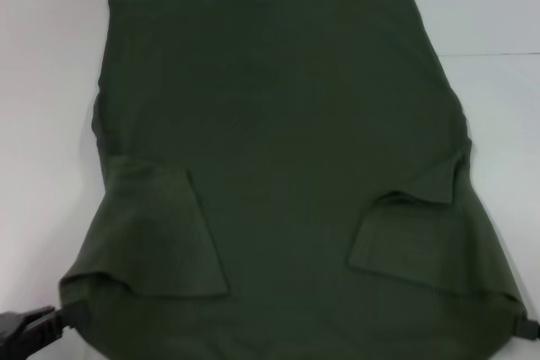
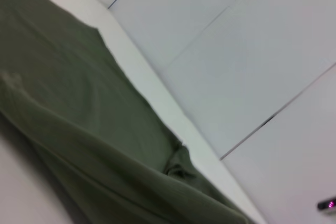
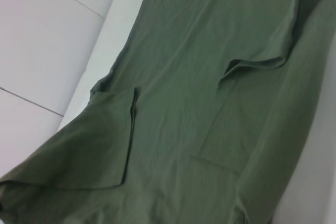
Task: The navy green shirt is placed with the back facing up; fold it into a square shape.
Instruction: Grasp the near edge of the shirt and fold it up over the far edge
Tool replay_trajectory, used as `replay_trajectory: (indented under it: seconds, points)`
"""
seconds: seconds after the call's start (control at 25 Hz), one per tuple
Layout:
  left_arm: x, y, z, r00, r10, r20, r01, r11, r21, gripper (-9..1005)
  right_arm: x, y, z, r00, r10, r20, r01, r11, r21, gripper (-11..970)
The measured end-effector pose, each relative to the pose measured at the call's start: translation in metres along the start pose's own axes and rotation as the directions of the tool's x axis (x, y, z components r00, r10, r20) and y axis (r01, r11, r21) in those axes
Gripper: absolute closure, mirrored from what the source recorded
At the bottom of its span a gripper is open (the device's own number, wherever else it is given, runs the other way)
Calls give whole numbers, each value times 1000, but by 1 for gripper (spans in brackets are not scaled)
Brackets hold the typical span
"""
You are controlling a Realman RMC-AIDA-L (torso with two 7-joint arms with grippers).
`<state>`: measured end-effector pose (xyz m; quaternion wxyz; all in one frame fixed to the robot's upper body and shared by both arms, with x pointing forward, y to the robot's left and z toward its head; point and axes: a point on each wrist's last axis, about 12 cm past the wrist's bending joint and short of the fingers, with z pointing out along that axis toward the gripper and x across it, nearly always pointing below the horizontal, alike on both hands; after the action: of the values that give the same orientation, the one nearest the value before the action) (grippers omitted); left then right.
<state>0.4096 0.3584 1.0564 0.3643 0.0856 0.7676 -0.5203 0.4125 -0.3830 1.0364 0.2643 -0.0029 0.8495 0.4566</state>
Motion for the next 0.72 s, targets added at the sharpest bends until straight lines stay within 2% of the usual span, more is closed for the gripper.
replay_trajectory:
  seconds: [0.2,0.4,0.52,0.72]
  points:
    - [11,-3,-11,998,-50,29,50,999,13,977,18,-2,-10,1000,11,2,-11,1000,8,909]
    - [13,-4,-11,997,-69,36,68,997,32,977,28,-1,-19,999,15,33,-15,1000,0,902]
    - [5,-2,-6,998,-58,36,56,997,43,976,19,-1,-19,998,0,61,0,1000,-2,898]
    - [-33,10,18,998,-16,57,13,999,48,976,-19,3,1,993,-60,99,62,998,-22,891]
